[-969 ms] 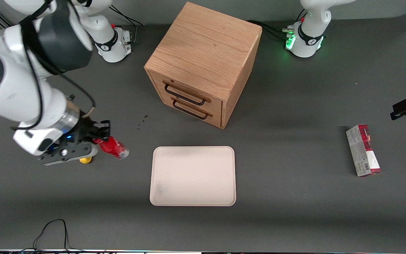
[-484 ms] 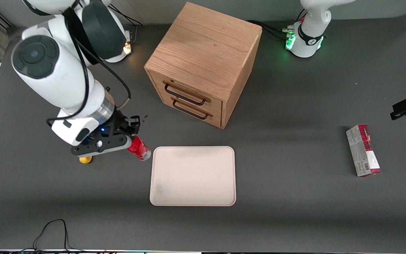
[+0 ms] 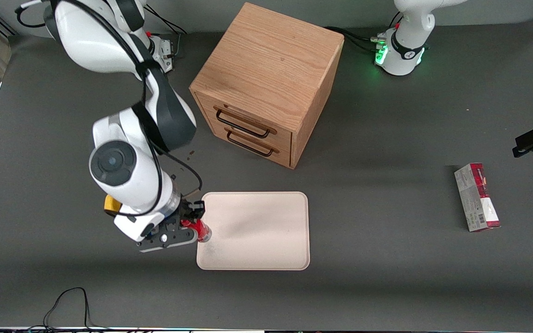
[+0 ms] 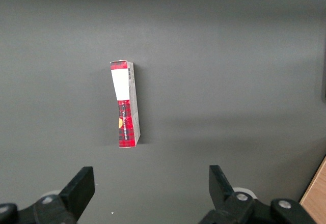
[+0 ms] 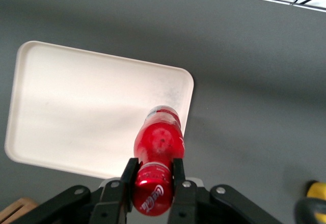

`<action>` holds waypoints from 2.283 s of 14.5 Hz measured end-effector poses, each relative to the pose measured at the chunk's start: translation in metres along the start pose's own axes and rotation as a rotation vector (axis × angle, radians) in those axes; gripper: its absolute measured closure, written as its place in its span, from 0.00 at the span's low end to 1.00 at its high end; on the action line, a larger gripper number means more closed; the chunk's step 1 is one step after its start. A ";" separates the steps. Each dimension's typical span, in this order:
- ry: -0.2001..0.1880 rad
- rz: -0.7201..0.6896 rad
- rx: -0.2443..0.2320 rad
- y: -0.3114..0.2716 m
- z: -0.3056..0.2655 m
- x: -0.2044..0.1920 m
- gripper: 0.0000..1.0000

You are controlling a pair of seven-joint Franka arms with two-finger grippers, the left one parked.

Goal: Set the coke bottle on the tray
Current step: 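Carry the upright bottle onto the tray's edge and lower it, then open the right gripper to release the bottle on the tray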

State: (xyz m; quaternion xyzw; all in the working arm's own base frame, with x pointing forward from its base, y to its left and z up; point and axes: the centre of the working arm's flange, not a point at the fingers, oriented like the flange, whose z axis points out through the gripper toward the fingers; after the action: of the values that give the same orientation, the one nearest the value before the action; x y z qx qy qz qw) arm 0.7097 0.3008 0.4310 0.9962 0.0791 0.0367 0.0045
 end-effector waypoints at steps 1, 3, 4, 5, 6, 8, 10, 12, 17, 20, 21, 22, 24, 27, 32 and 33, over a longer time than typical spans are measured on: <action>-0.006 0.003 -0.003 0.001 0.013 0.002 0.69; -0.004 0.002 -0.004 0.000 0.035 0.006 0.69; -0.003 0.001 -0.004 -0.001 0.045 0.008 0.69; -0.006 0.000 -0.005 -0.002 0.055 0.009 0.69; -0.006 0.000 -0.006 -0.002 0.065 0.010 0.69; -0.006 0.003 -0.007 -0.001 0.082 0.013 0.69; -0.008 0.005 -0.009 0.001 0.095 0.014 0.69; -0.009 0.005 -0.010 0.001 0.104 0.014 0.69; -0.008 0.006 -0.010 0.001 0.104 0.015 0.45; 0.002 0.009 -0.007 0.002 0.095 0.016 0.15; 0.003 0.011 -0.007 0.003 0.086 0.015 0.04; -0.009 0.012 -0.009 0.005 0.072 0.013 0.00; -0.049 0.018 -0.016 0.010 0.031 0.003 0.00; -0.111 0.032 -0.039 0.023 -0.039 -0.020 0.00; -0.148 0.107 -0.089 0.079 -0.133 -0.061 0.00; -0.156 0.129 -0.091 0.094 -0.143 -0.071 0.00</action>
State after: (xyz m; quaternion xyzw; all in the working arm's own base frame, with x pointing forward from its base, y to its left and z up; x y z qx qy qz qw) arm 0.6443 0.1973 0.5699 0.9978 0.0127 -0.0371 0.0535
